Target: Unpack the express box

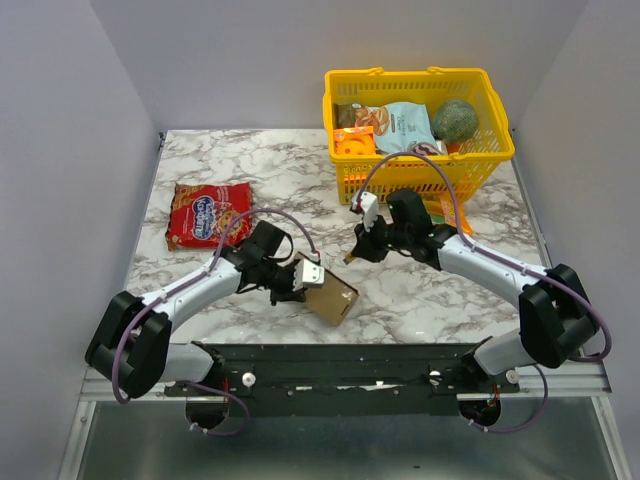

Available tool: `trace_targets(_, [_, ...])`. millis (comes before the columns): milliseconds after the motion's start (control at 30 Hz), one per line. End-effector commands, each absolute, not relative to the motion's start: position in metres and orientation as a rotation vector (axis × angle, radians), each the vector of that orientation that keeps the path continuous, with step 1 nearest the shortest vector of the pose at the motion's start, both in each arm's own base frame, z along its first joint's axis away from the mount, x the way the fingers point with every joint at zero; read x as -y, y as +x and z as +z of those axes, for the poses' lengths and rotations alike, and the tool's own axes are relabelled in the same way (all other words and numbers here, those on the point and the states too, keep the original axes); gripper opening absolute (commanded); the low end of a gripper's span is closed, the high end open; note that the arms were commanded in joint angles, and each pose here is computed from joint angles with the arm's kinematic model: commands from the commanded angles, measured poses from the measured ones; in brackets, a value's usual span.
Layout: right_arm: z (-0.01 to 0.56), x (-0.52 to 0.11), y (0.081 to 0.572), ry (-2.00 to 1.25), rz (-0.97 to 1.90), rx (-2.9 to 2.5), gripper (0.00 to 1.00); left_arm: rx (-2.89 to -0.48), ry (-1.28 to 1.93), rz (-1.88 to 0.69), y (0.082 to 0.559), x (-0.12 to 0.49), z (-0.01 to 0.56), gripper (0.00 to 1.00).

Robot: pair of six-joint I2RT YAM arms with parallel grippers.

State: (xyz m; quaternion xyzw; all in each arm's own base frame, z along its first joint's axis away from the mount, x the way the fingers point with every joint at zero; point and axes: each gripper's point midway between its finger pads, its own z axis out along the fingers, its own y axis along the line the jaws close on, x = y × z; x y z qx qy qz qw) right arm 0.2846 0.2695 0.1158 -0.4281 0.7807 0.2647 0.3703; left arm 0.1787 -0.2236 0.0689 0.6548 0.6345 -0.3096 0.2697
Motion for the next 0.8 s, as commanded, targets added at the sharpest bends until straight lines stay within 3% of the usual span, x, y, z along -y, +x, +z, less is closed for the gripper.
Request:
trace_targets(0, [0.120,-0.280,0.291,-1.103,0.697,-1.974,0.00,-1.747,1.866,-0.789,0.154,0.197,0.047,0.03])
trace_targets(400, [0.118,-0.327,0.241,-1.313,0.933,-1.905,0.00,-1.756,1.805,-0.790,0.156,0.199,0.046,0.03])
trace_targets(767, [0.120,-0.333,0.259,-1.305,0.807,-1.896,0.00,-1.774,1.677,-0.791,0.189,0.223,0.051,0.12])
